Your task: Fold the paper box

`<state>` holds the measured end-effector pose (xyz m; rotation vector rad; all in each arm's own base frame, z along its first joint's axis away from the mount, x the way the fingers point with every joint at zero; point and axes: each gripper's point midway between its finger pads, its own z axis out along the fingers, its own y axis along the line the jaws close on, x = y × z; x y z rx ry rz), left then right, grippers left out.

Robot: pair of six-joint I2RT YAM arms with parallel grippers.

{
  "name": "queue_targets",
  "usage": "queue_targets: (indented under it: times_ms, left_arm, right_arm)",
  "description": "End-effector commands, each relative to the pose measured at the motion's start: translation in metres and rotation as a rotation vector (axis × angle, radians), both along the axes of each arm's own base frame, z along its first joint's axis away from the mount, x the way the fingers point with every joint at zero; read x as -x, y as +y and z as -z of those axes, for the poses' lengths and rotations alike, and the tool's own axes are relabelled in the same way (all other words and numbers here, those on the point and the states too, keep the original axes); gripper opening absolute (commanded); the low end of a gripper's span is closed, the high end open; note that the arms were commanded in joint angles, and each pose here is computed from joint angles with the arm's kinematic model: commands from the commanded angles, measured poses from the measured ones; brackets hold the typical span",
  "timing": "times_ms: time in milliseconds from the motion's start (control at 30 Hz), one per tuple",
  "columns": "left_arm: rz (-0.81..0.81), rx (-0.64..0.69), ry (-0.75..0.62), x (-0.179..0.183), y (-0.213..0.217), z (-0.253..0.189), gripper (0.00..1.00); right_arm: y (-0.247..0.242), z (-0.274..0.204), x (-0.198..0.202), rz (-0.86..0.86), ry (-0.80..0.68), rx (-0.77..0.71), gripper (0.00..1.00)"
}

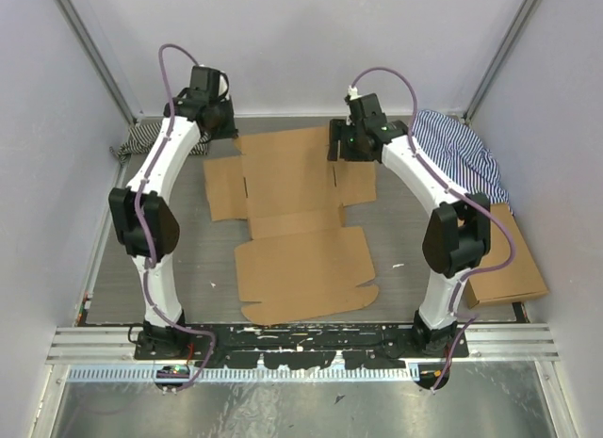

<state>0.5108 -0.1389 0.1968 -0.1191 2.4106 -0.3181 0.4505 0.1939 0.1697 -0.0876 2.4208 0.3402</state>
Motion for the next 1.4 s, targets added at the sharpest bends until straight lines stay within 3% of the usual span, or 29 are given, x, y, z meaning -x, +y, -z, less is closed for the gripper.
queue_targets:
  times_ms: [0, 300, 600, 900, 1267, 1367]
  left_arm:
    - [0.073, -0.178, -0.116, 0.028, -0.002, -0.038, 0.00]
    - [0.058, -0.300, -0.380, 0.079, -0.006, -0.074, 0.00]
    - [0.044, -0.226, -0.575, 0.124, -0.005, -0.097, 0.00]
    - [0.070, -0.099, -0.813, 0.164, -0.007, -0.130, 0.00]
    - [0.183, -0.043, -0.907, 0.188, -0.017, -0.135, 0.00]
    - [0.199, -0.033, -0.912, 0.191, -0.019, -0.135, 0.00]
  right_arm:
    - [-0.009, -0.084, 0.005, -0.014, -0.185, -0.018, 0.72]
    - [-0.030, -0.121, 0.044, -0.017, -0.249, -0.024, 0.74]
    - [-0.023, -0.126, 0.090, -0.118, -0.187, -0.099, 0.73]
    - [-0.006, -0.128, 0.108, -0.213, -0.113, -0.164, 0.71]
    - [-0.007, -0.117, 0.111, -0.229, -0.056, -0.145, 0.67]
    - [-0.006, -0.116, 0.109, -0.229, -0.054, -0.141, 0.61]
